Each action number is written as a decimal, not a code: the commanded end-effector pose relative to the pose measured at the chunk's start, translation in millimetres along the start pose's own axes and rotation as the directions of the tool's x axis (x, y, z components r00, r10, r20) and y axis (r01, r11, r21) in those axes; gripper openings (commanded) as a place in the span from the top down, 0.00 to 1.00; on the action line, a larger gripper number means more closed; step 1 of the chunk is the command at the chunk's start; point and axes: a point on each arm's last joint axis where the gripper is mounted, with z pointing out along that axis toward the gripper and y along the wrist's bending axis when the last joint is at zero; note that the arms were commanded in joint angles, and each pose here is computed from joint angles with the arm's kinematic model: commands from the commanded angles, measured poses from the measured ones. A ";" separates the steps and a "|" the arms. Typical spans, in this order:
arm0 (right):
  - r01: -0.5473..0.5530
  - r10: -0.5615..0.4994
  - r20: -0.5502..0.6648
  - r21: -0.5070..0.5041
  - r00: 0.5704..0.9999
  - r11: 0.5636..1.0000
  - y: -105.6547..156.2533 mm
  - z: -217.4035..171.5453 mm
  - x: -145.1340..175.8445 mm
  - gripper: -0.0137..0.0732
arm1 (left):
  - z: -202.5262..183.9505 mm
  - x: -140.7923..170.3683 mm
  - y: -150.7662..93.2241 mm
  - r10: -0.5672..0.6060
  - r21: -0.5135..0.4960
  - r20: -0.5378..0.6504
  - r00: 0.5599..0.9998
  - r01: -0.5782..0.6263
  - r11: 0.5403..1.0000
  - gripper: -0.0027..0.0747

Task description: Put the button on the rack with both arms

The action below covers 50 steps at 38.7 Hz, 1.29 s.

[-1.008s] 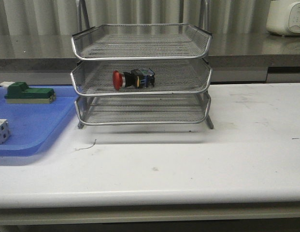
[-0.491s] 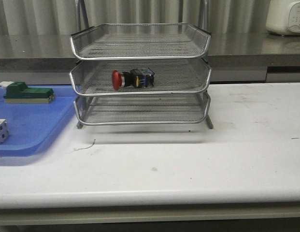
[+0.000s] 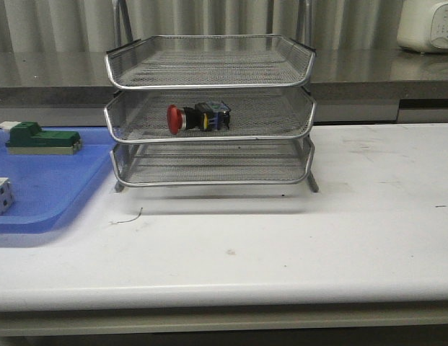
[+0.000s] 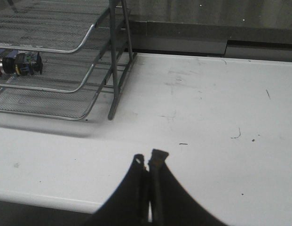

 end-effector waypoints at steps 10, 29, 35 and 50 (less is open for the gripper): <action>0.006 -0.007 0.099 0.011 0.995 1.000 -0.6 -2.1 -15.0 0.91 | -1.5 -5.0 0.0 -0.018 0.000 0.092 0.996 0.018 1.000 0.99; 0.026 -0.043 0.204 0.083 0.978 0.996 -6.6 0.0 10.1 0.91 | -1.4 -4.9 0.0 -0.018 0.000 0.090 0.996 0.018 1.000 0.99; -0.003 -0.040 0.284 0.152 0.958 0.988 -11.6 -0.4 43.9 0.91 | -1.4 -4.9 0.0 -0.018 0.000 0.090 0.996 0.018 1.000 0.99; -0.023 -0.005 0.173 0.158 0.985 0.987 -13.1 8.3 84.2 0.91 | -1.4 -4.9 0.0 -0.018 0.000 0.090 0.996 0.018 1.000 0.99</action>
